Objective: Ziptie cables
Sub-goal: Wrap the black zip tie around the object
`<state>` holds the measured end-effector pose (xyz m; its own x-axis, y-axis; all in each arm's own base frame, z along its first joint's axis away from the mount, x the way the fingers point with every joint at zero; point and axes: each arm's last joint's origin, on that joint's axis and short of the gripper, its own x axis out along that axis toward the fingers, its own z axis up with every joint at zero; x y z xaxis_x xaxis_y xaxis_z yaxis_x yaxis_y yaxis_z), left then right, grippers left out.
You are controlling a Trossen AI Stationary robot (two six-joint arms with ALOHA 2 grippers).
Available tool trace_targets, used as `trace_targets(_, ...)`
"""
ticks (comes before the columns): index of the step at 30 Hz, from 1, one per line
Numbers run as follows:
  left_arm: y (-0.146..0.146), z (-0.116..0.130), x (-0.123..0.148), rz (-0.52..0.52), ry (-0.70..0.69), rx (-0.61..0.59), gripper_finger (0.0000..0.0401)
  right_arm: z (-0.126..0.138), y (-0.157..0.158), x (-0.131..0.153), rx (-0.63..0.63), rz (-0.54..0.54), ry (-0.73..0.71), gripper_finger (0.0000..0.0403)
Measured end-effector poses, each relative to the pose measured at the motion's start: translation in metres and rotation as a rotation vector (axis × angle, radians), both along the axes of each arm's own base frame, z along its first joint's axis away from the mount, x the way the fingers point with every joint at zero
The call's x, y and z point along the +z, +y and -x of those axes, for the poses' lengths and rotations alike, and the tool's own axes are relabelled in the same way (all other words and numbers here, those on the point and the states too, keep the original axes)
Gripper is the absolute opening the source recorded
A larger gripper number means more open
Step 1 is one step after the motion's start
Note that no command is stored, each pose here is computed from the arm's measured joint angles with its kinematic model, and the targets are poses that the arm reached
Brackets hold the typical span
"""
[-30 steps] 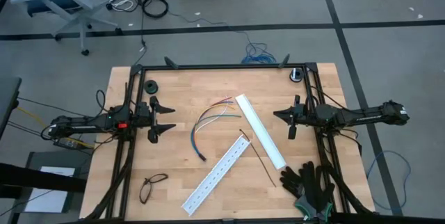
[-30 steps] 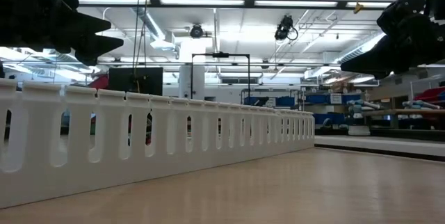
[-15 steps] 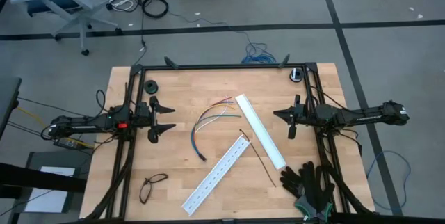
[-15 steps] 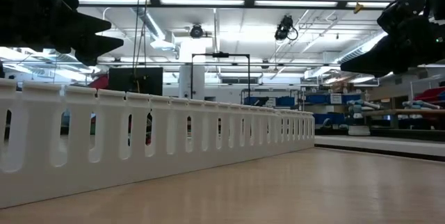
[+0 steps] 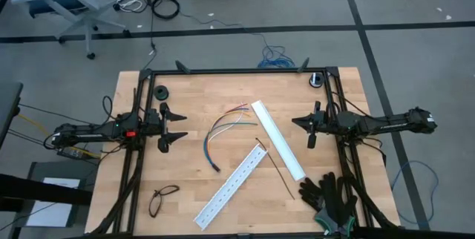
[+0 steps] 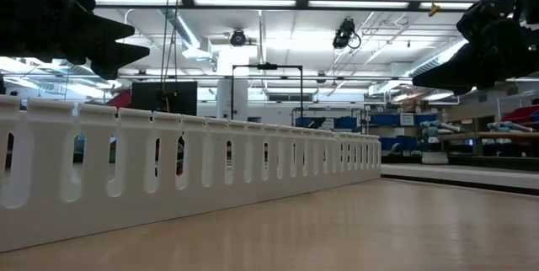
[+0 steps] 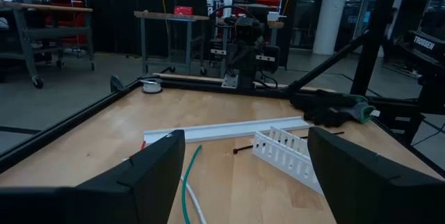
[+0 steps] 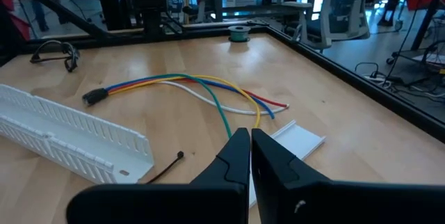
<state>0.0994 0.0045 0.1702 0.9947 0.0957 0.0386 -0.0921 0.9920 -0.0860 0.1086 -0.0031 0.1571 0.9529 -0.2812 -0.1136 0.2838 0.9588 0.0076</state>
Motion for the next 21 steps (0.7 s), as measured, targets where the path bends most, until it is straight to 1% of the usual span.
trace_targets(19, 0.0000, 0.0000, 0.0000, 0.000, 0.000, 0.000, 0.0280, 0.0000, 0.0000, -0.0001, 0.001, 0.000, 0.000, 0.0001)
trace_targets(21, 0.0000, 0.0000, 0.0001, 0.000, 0.000, 0.000, 0.0280, -0.0002, 0.0000, 0.0013, 0.000, -0.011, -0.017, 0.0001)
